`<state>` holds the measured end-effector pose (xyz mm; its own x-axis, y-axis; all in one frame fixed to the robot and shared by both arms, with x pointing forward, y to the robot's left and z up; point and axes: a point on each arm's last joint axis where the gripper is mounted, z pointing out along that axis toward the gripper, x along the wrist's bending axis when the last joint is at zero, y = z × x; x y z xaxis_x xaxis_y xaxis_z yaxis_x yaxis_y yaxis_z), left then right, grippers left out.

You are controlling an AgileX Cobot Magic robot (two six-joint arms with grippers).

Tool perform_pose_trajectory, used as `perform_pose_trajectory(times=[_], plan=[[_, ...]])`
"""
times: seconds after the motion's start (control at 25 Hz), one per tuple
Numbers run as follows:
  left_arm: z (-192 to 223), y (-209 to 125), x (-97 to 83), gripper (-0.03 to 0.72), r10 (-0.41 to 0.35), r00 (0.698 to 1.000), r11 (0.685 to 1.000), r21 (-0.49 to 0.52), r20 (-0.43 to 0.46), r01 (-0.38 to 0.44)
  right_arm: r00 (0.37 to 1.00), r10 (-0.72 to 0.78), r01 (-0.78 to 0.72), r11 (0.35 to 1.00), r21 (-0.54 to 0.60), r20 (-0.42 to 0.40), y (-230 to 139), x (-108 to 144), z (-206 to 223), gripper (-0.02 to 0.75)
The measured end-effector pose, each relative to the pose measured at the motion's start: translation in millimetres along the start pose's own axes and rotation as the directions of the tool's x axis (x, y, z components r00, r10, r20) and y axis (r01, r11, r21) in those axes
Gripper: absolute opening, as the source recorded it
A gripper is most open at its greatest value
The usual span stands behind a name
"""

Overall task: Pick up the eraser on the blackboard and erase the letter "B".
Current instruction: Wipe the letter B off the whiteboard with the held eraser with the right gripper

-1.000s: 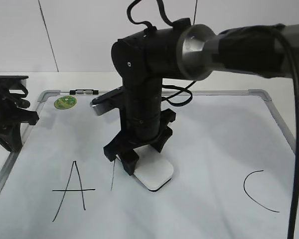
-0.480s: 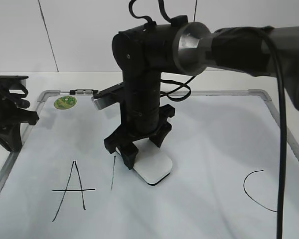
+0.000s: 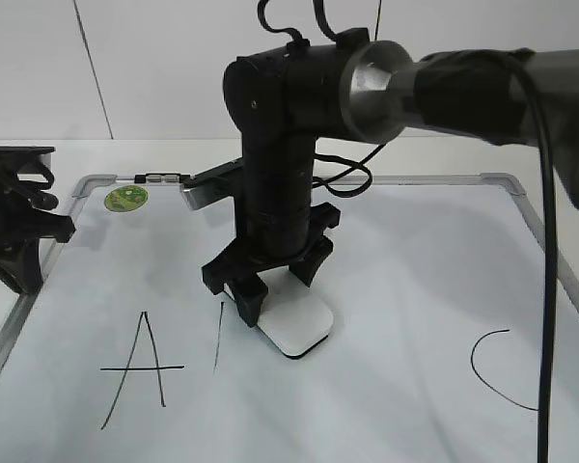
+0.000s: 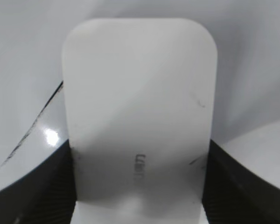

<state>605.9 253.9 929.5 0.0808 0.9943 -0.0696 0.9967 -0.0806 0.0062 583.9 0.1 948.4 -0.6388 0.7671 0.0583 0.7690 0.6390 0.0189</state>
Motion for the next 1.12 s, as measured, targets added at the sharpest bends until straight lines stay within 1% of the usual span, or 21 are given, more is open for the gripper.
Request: perform_pose_trajectory(times=[0.16, 0.28, 0.36, 0.76, 0.92, 1.12], plan=[[0.0, 0.0, 0.0, 0.025, 0.0, 1.0, 1.0, 0.0, 0.0, 0.0, 1.0, -0.013, 0.013, 1.0, 0.001, 0.009, -0.1, 3.9, 0.3, 0.554], [0.0, 0.0, 0.0, 0.025, 0.0, 1.0, 1.0, 0.0, 0.0, 0.0, 0.998, -0.049, 0.049, 0.999, 0.001, 0.047, -0.3, 10.8, 0.8, 0.554], [0.0, 0.0, 0.0, 0.025, 0.0, 1.0, 1.0, 0.0, 0.0, 0.0, 0.997, -0.058, 0.058, 0.998, 0.0, 0.057, -0.2, 12.6, 1.0, 0.554], [0.0, 0.0, 0.0, 0.025, 0.0, 1.0, 1.0, 0.0, 0.0, 0.0, 0.997, -0.058, 0.058, 0.998, -0.002, 0.044, 0.3, 15.6, 1.0, 0.554], [0.0, 0.0, 0.1, 0.025, 0.001, 1.0, 1.0, 0.0, -0.002, -0.001, 0.996, -0.083, 0.084, 0.996, -0.007, 0.036, 0.0, 29.1, 1.8, 0.554], [0.0, -0.1, 0.1, 0.025, 0.001, 1.0, 1.0, 0.001, -0.002, -0.001, 0.995, -0.09, 0.09, 0.996, -0.015, 0.034, -6.5, 32.3, 3.9, 0.554]])
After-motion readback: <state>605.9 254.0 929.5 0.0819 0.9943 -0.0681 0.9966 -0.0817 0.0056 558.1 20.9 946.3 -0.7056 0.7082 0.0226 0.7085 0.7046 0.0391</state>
